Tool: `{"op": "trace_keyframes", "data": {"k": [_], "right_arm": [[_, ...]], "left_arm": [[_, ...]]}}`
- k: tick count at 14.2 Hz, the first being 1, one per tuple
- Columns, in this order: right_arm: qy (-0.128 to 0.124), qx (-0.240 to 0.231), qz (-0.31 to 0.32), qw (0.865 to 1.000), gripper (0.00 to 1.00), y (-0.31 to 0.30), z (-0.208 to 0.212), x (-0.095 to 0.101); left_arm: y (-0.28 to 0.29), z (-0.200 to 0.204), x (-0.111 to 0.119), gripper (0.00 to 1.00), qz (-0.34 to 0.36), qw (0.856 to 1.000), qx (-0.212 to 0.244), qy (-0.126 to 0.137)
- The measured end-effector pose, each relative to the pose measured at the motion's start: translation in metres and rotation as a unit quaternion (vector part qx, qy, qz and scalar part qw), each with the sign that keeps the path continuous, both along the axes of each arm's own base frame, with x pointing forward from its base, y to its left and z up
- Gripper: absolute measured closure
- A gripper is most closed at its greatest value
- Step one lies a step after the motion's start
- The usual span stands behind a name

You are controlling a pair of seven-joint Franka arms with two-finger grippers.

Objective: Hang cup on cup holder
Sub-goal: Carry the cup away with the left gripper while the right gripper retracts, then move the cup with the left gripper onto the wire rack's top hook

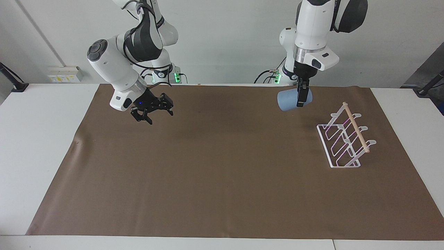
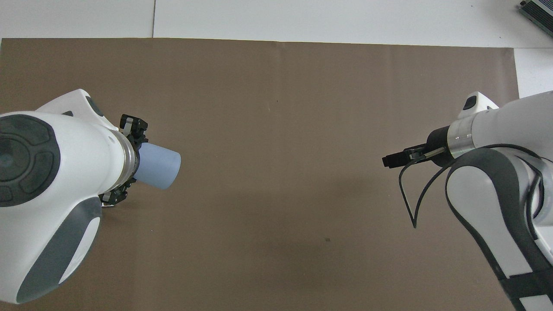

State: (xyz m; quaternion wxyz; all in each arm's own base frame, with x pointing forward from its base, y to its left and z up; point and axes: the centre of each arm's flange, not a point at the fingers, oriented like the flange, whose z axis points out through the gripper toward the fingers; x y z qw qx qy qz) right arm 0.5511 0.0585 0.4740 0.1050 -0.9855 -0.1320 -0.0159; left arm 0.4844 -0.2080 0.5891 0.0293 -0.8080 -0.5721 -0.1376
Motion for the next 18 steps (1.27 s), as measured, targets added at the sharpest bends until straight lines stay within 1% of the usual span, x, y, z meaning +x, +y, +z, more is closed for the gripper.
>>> {"op": "trace_keyframes", "data": {"k": [2, 4, 6, 9, 12, 13, 15, 18], "right_arm": [[-0.001, -0.031, -0.025, 0.999, 0.0, -0.007, 0.0, 0.001], [-0.006, -0.06, -0.062, 0.996, 0.0, -0.012, 0.007, 0.004], [-0.021, -0.083, -0.089, 0.992, 0.0, -0.011, 0.03, 0.009], [-0.016, -0.088, -0.104, 0.99, 0.0, -0.016, 0.085, 0.007], [-0.01, -0.09, -0.121, 0.988, 0.0, -0.037, 0.147, -0.003], [-0.006, -0.092, -0.125, 0.988, 0.0, -0.043, 0.16, -0.008], [-0.006, -0.097, -0.129, 0.987, 0.0, -0.046, 0.17, -0.01], [0.0, -0.099, -0.129, 0.987, 0.0, -0.045, 0.166, -0.011]], "left_arm": [[0.009, -0.001, 0.003, 0.22, -0.013, 0.998, 0.057, -0.02], [0.018, -0.01, 0.006, 0.22, -0.023, 0.993, 0.114, -0.029], [0.026, -0.026, 0.012, 0.22, -0.031, 0.986, 0.16, -0.029], [0.035, -0.048, 0.029, 0.22, -0.041, 0.973, 0.224, -0.037], [0.035, -0.074, 0.043, 0.22, -0.028, 0.966, 0.255, -0.047], [0.034, -0.081, 0.047, 0.22, -0.026, 0.964, 0.261, -0.051], [0.034, -0.087, 0.05, 0.22, -0.034, 0.957, 0.28, -0.064], [0.037, -0.095, 0.053, 0.22, -0.055, 0.944, 0.314, -0.088]]}}
